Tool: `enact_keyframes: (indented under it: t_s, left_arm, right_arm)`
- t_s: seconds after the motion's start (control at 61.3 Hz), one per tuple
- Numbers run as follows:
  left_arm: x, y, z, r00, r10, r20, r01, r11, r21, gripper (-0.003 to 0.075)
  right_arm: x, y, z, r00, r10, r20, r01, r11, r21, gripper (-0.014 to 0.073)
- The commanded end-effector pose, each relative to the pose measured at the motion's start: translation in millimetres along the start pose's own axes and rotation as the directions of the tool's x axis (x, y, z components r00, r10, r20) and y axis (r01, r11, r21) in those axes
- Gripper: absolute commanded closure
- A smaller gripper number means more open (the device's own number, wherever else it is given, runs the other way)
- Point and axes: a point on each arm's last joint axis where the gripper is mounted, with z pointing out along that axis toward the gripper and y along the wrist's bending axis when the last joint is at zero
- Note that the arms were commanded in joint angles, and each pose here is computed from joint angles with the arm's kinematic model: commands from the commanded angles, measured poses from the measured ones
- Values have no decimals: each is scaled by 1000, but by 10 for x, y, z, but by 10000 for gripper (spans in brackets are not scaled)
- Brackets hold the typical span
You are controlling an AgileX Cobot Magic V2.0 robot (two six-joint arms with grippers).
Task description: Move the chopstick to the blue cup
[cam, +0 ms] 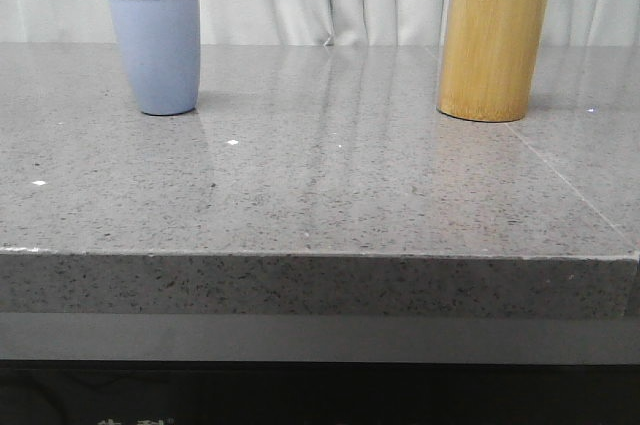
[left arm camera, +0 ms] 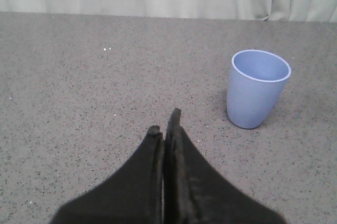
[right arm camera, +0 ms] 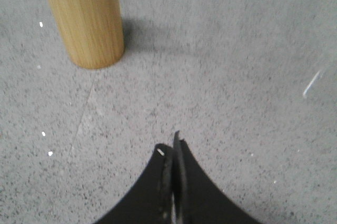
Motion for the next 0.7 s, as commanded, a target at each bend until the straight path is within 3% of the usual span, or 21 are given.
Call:
enact_keyframes:
  t_s: [0.0, 0.114, 0.196, 0.261, 0.343, 0.408, 0.685]
  left_arm:
    - [-168, 6, 18, 996, -13, 93, 13, 1000, -3, 738]
    - [-153, 8, 84, 997, -13, 70, 14, 1000, -4, 659]
    - [-151, 9, 99, 998, -14, 67, 14, 1000, -4, 513]
    - [-156, 9, 98, 997, -15, 72, 15, 1000, -4, 341]
    - [-179, 8, 110, 997, -19, 74, 19, 1000, -2, 232]
    - [-235, -7, 122, 996, -30, 79, 29, 1000, 11, 216]
    - [-590, -233, 390, 1000, 10, 9, -11, 991, 130, 219]
  right_arm:
    - [-131, -10, 4, 999, -10, 48, 9, 1000, 10, 659]
    - [-105, -11, 47, 1000, -9, 6, 9, 1000, 11, 559]
    - [-103, -11, 47, 1000, -9, 3, 9, 1000, 11, 430]
    - [-106, -10, 47, 1000, -9, 8, 9, 1000, 11, 275]
    - [-105, -11, 44, 1000, -9, 7, 9, 1000, 11, 154]
    - [-103, -5, 44, 1000, -1, 5, 1, 1000, 5, 123]
    - [-105, -2, 44, 1000, 4, 7, -4, 1000, 1, 128]
